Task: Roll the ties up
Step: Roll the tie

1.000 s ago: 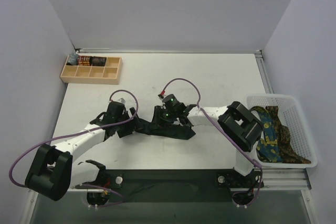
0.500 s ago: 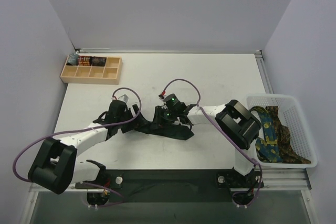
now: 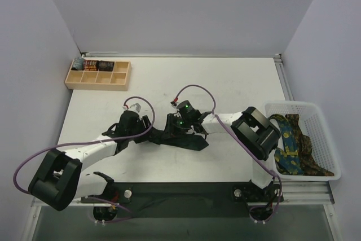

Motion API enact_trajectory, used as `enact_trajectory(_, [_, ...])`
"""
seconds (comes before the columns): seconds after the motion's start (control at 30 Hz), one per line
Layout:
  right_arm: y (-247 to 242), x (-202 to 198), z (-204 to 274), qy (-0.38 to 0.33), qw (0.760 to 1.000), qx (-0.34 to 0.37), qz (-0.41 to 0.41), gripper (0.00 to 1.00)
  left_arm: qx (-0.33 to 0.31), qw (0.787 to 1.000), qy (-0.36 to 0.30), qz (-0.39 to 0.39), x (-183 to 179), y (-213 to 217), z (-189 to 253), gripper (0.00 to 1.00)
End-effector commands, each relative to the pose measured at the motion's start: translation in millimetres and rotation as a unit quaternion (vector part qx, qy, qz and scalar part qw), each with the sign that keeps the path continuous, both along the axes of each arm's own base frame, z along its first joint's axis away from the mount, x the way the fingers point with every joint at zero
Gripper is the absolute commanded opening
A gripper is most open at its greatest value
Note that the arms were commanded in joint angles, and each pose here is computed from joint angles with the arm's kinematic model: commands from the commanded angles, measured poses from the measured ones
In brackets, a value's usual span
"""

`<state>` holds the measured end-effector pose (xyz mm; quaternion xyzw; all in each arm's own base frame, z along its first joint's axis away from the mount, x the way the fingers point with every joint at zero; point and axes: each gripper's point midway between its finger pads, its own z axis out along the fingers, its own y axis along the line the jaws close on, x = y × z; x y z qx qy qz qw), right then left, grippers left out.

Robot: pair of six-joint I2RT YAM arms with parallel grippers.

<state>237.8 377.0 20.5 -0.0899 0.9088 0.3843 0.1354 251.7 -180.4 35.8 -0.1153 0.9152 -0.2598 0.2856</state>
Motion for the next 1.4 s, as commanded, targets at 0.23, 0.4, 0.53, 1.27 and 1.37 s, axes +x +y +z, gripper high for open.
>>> enact_trajectory(0.23, [-16, 5, 15, -0.038, 0.999, -0.006, -0.004, 0.27, 0.029, 0.999, -0.04, 0.023, 3, 11, 18, 0.35])
enact_trajectory(0.4, [-52, 15, 27, -0.102, 0.992, -0.074, -0.022, 0.27, 0.105, 0.988, -0.034, 0.104, 7, 49, 26, 0.24])
enact_trajectory(0.53, [-79, 12, 17, -0.109, 0.986, -0.119, -0.03, 0.27, 0.093, 0.987, -0.024, 0.127, 4, 50, 28, 0.24])
enact_trajectory(1.27, [-115, -10, -48, -0.007, 0.98, -0.19, -0.059, 0.18, 0.046, 0.963, -0.023, 0.264, 27, 76, 53, 0.24])
enact_trajectory(1.37, [-116, -12, -48, -0.001, 0.98, -0.189, -0.059, 0.18, 0.076, 0.958, -0.031, 0.274, 33, 88, 47, 0.24])
